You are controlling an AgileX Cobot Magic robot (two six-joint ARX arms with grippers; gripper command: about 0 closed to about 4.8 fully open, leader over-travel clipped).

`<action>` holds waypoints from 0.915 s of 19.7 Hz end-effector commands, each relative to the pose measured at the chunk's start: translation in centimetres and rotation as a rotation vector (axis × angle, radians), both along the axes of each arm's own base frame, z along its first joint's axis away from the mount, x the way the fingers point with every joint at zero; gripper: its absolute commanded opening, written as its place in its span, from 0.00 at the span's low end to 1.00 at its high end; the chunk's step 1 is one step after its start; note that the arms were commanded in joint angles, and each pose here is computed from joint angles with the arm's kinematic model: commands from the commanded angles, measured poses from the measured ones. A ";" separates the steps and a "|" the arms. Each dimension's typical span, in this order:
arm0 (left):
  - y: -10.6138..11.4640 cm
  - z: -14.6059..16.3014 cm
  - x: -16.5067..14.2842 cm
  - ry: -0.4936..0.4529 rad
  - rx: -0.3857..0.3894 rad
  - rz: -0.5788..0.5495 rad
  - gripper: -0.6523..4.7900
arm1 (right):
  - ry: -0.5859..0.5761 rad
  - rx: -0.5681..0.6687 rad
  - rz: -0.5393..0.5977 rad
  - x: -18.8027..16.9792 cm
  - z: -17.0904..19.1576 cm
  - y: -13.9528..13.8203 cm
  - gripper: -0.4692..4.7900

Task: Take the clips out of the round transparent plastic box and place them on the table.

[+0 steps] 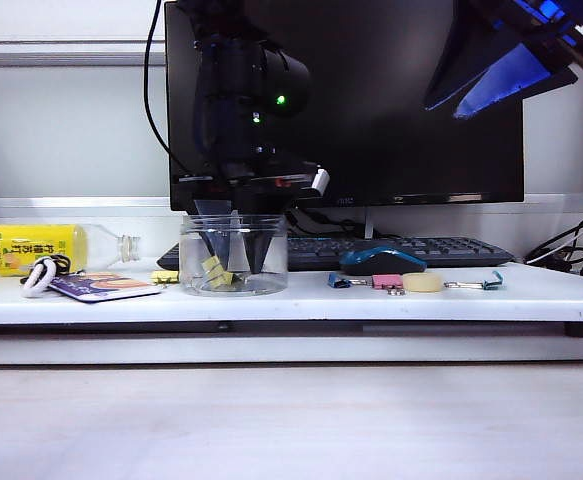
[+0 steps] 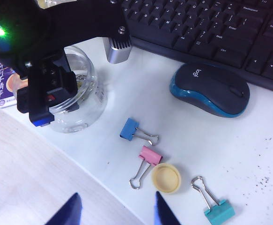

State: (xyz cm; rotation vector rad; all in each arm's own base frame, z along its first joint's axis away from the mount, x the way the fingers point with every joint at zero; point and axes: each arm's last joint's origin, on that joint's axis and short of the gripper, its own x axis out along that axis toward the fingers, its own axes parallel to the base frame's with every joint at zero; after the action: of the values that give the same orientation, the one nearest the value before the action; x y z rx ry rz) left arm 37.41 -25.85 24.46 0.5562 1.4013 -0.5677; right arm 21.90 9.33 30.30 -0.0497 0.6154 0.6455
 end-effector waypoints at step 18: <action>0.0 -1.2 0.4 -0.038 0.093 -0.005 0.46 | -0.021 0.008 0.006 0.0 0.4 0.0 0.47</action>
State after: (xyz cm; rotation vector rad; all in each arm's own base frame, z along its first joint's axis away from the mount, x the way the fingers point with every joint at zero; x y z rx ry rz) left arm 37.65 -25.75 24.02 0.6310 1.3803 -0.4959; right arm 21.90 9.33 30.30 -0.0497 0.6154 0.6455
